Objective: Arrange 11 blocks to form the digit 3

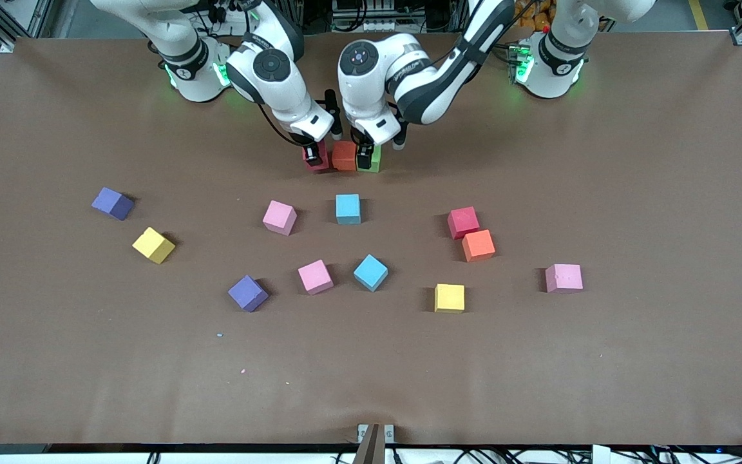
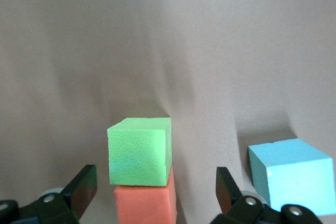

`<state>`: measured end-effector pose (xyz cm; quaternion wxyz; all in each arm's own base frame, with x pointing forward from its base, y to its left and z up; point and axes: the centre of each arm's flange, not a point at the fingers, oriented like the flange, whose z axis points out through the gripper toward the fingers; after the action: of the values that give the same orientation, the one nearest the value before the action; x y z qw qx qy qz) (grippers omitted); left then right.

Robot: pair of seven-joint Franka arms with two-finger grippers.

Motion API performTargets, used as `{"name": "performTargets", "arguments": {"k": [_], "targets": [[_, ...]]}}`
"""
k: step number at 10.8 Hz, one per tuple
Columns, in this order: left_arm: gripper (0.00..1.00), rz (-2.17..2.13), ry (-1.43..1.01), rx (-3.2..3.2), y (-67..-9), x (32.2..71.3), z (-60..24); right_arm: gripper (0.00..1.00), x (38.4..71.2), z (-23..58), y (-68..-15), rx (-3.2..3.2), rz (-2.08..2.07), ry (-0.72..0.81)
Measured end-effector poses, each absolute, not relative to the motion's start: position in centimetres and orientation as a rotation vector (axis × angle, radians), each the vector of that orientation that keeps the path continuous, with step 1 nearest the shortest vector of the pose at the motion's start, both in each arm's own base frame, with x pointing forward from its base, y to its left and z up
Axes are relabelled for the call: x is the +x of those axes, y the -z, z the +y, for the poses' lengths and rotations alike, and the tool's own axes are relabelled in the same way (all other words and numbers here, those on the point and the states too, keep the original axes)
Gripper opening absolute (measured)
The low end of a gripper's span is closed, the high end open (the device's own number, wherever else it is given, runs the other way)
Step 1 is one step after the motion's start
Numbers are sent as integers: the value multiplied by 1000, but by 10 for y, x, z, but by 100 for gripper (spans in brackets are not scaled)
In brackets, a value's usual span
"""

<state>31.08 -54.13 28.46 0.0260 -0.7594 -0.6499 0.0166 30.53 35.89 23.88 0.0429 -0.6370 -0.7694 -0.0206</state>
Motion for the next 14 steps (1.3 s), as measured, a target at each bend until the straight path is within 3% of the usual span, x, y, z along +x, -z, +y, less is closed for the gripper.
{"name": "performTargets", "arguments": {"k": [3,11,14], "targets": [[100,-2009,-45,-2340,-290,337,-523,54,301,362,-233,-1930,-2351,57],[100,-1797,-75,-2507,-289,487,-378,54,289,358,-214,-1909,-2329,52],[100,-1568,-110,-2620,-273,497,-336,54,288,359,-212,-1905,-2327,48]]}}
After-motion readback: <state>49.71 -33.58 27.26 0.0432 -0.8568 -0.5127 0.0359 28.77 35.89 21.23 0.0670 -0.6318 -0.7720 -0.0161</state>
